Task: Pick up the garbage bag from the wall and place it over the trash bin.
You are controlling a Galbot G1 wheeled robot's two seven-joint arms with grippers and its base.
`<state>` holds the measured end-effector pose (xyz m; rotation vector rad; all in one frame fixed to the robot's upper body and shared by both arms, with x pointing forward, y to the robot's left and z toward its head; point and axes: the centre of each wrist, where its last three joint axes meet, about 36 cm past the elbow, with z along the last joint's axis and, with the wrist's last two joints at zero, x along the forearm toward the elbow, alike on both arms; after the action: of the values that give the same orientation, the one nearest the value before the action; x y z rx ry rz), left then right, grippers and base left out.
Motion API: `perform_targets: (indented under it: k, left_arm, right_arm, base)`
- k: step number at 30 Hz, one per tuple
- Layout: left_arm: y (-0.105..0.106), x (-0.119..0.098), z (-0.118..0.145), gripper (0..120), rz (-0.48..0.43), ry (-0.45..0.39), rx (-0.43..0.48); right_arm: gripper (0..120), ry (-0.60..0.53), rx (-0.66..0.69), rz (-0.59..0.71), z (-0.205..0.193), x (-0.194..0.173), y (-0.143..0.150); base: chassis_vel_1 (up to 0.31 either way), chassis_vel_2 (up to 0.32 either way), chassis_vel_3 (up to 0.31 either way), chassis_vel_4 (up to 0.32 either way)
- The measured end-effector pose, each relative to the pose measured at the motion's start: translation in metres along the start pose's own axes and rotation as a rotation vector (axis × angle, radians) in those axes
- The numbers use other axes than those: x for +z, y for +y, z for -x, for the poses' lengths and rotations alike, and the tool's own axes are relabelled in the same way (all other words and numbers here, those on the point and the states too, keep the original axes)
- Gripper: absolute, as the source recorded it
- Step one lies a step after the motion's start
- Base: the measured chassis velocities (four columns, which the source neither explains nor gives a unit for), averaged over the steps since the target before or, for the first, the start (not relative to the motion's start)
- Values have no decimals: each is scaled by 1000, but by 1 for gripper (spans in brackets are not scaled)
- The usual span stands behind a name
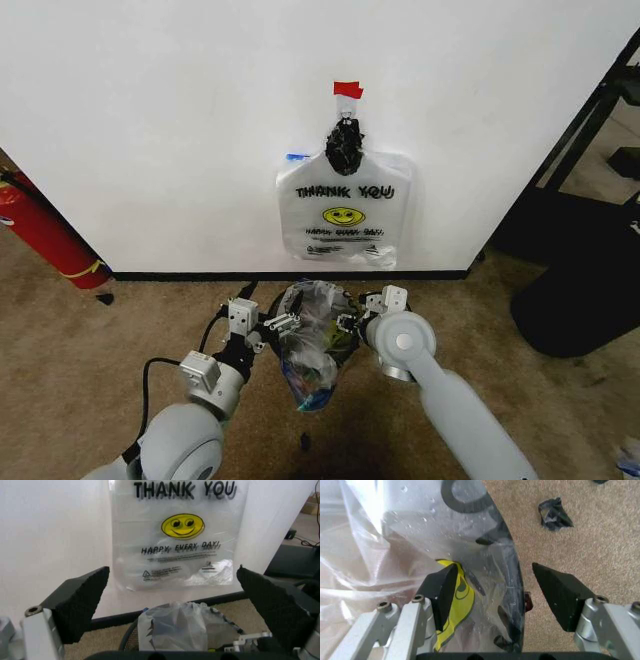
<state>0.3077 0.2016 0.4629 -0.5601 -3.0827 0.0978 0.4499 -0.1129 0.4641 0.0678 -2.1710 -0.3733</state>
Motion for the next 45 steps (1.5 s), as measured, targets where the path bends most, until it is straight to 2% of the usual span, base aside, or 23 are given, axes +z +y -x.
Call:
perform_targets:
  k: [2,5,6,9,14,15,18,26,36,45]
  left_arm:
    - [0,0,0,100,-1,-1,0]
    - [-1,-1,0,100,0,-3,1]
    - [-1,-2,-1,100,0,-4,2]
    - [-1,-2,-1,100,0,-3,1]
    - [-1,-1,-1,100,-3,-2,2]
    - [-1,-1,-1,100,-3,-2,2]
    - [-2,-1,-1,100,-4,-2,2]
    - [-2,0,-1,100,-11,5,0]
    - [-4,0,-3,100,-14,8,6]
    - [-12,-19,-11,100,-5,15,73]
  right_arm:
    - [58,1,2,1,1,0,0]
    - [47,5,6,2,4,1,0]
    - [40,5,6,1,4,1,-1]
    - [34,6,5,2,4,1,-1]
    - [12,8,-4,3,4,2,4]
    - [12,8,-4,3,4,2,4]
    - [0,4,5,1,3,3,5]
    - [0,-5,15,14,3,0,0]
    - [0,-51,-80,78,-12,4,-13]
    - [0,-235,-128,117,-30,19,-30]
  base:
    - [0,0,0,0]
    - [0,0,0,0]
    - [0,0,0,0]
    - [0,0,0,0]
    - [0,0,0,0]
    - [0,0,0,0]
    - [0,0,0,0]
    - [0,0,0,0]
    - [0,0,0,0]
    - [0,0,0,0]
